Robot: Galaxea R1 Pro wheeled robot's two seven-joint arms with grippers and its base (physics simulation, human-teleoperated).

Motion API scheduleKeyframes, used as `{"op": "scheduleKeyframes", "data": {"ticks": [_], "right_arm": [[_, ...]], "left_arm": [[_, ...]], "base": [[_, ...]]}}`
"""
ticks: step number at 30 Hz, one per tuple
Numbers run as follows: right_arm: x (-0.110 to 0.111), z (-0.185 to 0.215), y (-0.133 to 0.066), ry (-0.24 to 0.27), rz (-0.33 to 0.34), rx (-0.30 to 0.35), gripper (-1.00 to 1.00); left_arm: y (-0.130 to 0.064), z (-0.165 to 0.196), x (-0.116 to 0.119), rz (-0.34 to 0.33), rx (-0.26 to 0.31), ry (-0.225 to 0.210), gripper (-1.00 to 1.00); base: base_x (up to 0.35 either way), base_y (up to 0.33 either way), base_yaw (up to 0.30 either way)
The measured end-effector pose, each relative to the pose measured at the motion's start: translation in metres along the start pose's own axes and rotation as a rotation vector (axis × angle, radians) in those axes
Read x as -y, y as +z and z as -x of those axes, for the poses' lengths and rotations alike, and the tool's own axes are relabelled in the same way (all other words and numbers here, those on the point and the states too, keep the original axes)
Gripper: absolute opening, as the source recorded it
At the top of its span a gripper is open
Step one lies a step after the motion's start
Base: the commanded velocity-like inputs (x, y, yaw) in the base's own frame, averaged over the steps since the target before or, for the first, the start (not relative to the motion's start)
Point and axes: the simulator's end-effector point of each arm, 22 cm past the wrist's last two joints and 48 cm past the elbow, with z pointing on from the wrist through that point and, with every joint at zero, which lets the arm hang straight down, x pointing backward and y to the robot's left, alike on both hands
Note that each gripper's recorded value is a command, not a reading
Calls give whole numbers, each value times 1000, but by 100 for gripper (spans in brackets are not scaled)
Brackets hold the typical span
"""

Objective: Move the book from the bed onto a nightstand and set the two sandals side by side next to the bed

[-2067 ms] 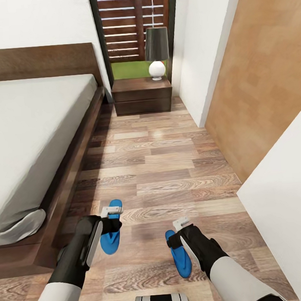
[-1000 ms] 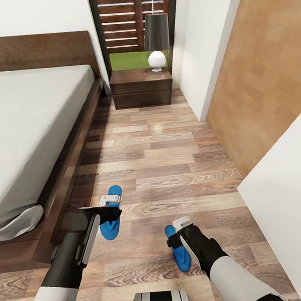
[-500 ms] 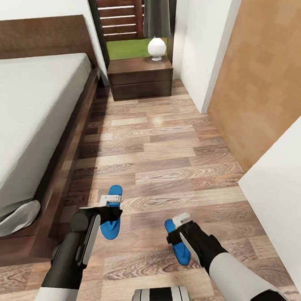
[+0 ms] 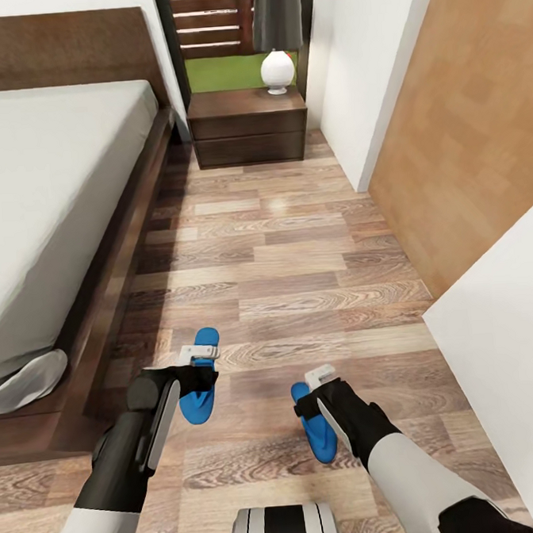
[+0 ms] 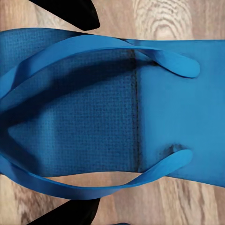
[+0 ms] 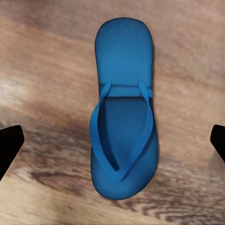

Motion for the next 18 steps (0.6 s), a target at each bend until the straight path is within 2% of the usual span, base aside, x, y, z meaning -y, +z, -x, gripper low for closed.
{"op": "scheduleKeyframes", "data": {"ticks": [7, 18], "right_arm": [[5, 12, -3, -2, -7, 14, 100], [4, 2, 16, 3, 3, -19, 100]], "left_arm": [[0, 0, 0, 0, 1, 0, -100], [20, -18, 0, -3, -43, -3, -100]], "base": [[0, 0, 0], [0, 0, 0]]}}
